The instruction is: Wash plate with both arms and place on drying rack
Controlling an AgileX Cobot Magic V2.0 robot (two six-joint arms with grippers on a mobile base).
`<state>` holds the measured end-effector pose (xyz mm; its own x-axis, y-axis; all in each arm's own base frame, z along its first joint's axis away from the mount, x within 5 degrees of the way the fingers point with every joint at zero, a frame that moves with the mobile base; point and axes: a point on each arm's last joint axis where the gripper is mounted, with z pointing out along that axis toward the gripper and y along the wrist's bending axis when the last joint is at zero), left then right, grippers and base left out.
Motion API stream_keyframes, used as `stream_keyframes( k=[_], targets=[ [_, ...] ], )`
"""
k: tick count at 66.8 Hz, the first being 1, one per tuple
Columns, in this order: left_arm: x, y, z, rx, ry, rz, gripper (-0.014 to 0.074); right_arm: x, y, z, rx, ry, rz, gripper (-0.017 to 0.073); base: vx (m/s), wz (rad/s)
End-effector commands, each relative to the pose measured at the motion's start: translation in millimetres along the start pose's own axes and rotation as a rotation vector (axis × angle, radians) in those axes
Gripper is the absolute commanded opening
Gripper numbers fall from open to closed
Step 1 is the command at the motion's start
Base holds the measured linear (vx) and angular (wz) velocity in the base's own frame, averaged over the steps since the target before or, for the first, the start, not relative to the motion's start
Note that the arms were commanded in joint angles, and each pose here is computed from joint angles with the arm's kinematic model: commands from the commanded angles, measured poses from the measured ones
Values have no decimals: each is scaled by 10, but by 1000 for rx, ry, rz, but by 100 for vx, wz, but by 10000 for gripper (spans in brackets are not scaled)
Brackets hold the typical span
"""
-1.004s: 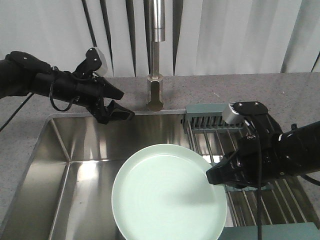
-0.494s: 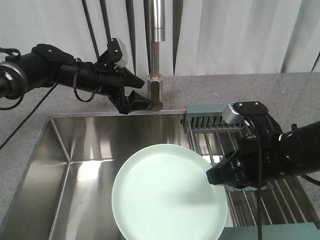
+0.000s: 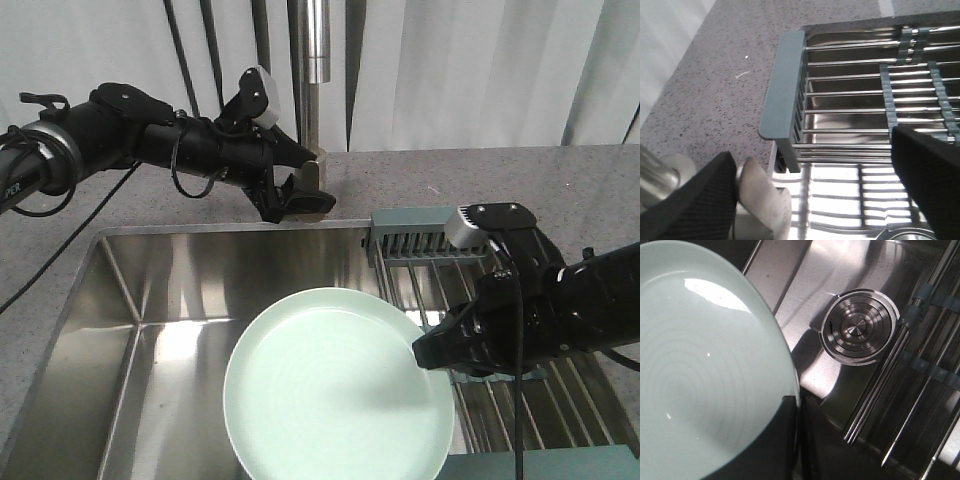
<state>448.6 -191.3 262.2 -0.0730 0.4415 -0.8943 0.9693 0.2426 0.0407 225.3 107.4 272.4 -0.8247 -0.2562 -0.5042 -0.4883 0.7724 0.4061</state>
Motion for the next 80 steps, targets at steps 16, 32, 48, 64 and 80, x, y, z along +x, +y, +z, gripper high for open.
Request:
stream_keyframes(
  k=[16,32,48,64,80],
  targets=[
    [-382,-205,-198,123,-100,52,589,-90,77,-114,-17,-77,-9,-1,0,0],
    [-377,-274,-209,200,-96,52,589,-90,77,-114,-17,-77,-9,-1,0,0],
    [-376,-282,-210,209,-95,49,589,-90,77,-114,-17,-77,-9,-1,0,0],
    [-440,-282,-254,194,-94,35,589,-90,77,-114,-17,-77,-9,-1,0,0],
    [-583,-252,-402,78,3,-44,589,-90,77,-114,-17,-77,-9,-1,0,0]
  ],
)
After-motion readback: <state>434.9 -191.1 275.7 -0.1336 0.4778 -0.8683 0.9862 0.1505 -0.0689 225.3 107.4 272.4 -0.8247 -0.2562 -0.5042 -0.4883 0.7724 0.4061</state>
